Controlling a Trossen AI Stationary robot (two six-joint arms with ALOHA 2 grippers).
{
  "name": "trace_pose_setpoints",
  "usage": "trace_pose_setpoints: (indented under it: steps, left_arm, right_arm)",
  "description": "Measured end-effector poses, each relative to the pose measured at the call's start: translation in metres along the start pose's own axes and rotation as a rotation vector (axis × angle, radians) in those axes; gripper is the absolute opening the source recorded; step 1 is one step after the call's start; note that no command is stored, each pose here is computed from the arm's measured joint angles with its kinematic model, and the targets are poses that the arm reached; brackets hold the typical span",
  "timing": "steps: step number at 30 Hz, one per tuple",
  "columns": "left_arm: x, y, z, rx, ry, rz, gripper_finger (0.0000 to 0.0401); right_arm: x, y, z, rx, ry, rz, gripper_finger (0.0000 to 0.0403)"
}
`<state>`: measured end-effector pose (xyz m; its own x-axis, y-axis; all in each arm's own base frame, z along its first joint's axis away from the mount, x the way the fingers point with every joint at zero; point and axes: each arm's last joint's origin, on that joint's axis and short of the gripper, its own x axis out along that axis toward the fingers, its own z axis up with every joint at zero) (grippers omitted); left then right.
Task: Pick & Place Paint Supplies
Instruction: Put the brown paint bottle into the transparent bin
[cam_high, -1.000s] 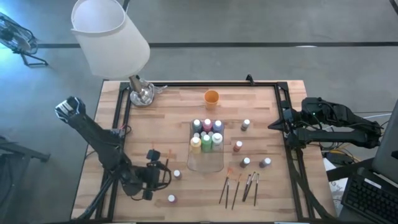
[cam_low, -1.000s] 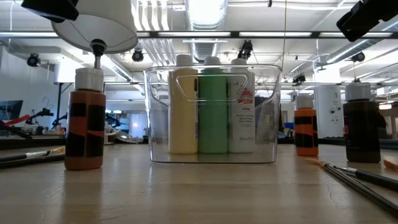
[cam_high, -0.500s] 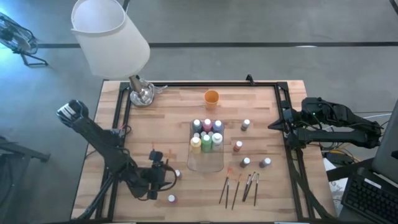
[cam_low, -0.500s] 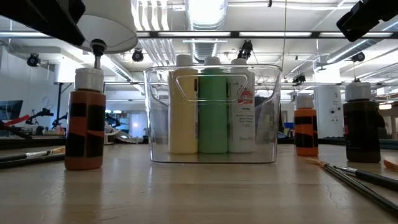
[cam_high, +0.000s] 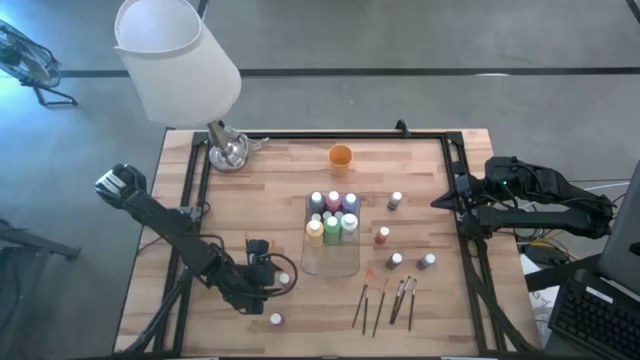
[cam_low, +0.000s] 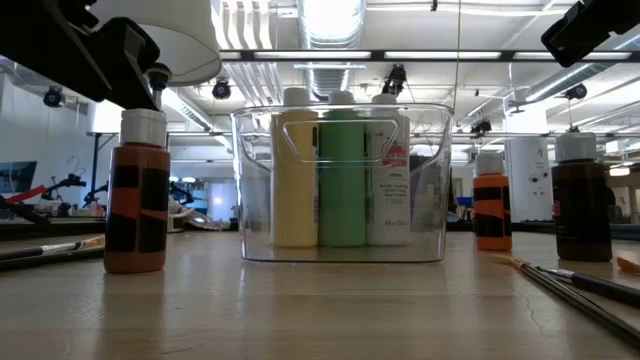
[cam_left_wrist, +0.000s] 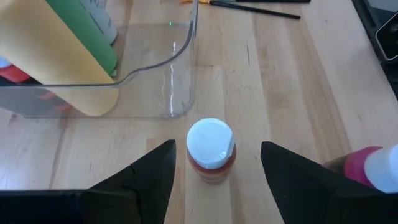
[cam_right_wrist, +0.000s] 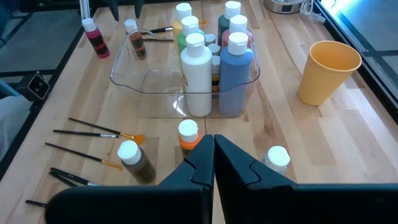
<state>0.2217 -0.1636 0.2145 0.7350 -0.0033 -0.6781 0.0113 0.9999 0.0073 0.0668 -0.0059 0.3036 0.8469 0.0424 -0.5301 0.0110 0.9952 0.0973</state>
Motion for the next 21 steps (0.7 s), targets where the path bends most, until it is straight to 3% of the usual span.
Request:
trace_pose_setpoints:
  steps: [21]
  left_arm:
    - [0.024, 0.002, -0.002, -0.009, 0.028, 0.026, 0.0241]
  right_arm:
    - [0.0, 0.0, 0.0, 0.0, 0.0, 0.0, 0.0008]
